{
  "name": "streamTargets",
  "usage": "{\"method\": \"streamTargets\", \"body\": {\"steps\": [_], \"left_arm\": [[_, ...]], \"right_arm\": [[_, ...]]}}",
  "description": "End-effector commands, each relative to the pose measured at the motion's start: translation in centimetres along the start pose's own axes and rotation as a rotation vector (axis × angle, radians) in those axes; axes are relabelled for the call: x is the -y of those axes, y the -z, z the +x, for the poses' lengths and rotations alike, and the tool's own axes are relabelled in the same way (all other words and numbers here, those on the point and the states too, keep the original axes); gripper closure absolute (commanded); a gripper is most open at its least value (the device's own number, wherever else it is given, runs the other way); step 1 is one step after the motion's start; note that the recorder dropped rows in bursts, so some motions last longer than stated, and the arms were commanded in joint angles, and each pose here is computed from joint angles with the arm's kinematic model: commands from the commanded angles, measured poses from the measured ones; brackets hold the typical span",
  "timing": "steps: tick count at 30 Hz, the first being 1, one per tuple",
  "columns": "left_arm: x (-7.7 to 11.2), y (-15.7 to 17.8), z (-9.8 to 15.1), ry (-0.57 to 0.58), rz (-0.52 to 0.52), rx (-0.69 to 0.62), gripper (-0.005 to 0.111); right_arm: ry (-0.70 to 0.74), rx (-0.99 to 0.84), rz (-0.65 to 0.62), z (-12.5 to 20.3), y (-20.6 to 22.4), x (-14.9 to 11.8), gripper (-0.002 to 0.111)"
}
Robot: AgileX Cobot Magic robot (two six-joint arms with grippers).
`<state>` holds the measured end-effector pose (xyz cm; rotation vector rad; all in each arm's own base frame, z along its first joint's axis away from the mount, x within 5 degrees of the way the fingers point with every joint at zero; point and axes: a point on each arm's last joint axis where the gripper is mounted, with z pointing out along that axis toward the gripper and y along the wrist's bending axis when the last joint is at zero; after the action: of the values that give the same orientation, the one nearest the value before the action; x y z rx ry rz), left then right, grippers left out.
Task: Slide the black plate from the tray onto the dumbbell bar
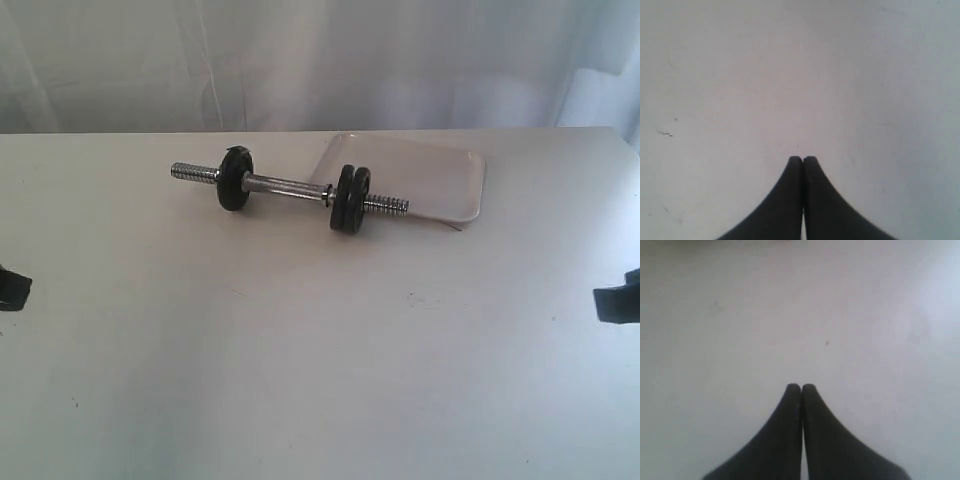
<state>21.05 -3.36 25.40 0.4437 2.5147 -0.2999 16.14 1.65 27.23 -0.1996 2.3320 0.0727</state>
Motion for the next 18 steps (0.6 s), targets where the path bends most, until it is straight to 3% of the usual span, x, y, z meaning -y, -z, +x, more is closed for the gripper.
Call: {"method": "streamTargets", "body": {"steps": [1, 11, 18], "left_arm": [[0.6, 2.6, 0.9, 0.017, -0.075, 0.189, 0.107], [1.3, 6.2, 3.8, 0.048, -0.230, 0.555, 0.107], [2.6, 9.4, 6.1, 0.056, -0.264, 0.785, 0.107]], "right_arm": [[-0.001, 0.252, 0.036, 0.8, 3.4, -0.1, 0.108], [0.014, 0.739, 0.090, 5.3, 8.8, -0.6, 0.108], [-0.016, 0.916, 0.086, 6.8, 10.5, -0.9, 0.108]]}}
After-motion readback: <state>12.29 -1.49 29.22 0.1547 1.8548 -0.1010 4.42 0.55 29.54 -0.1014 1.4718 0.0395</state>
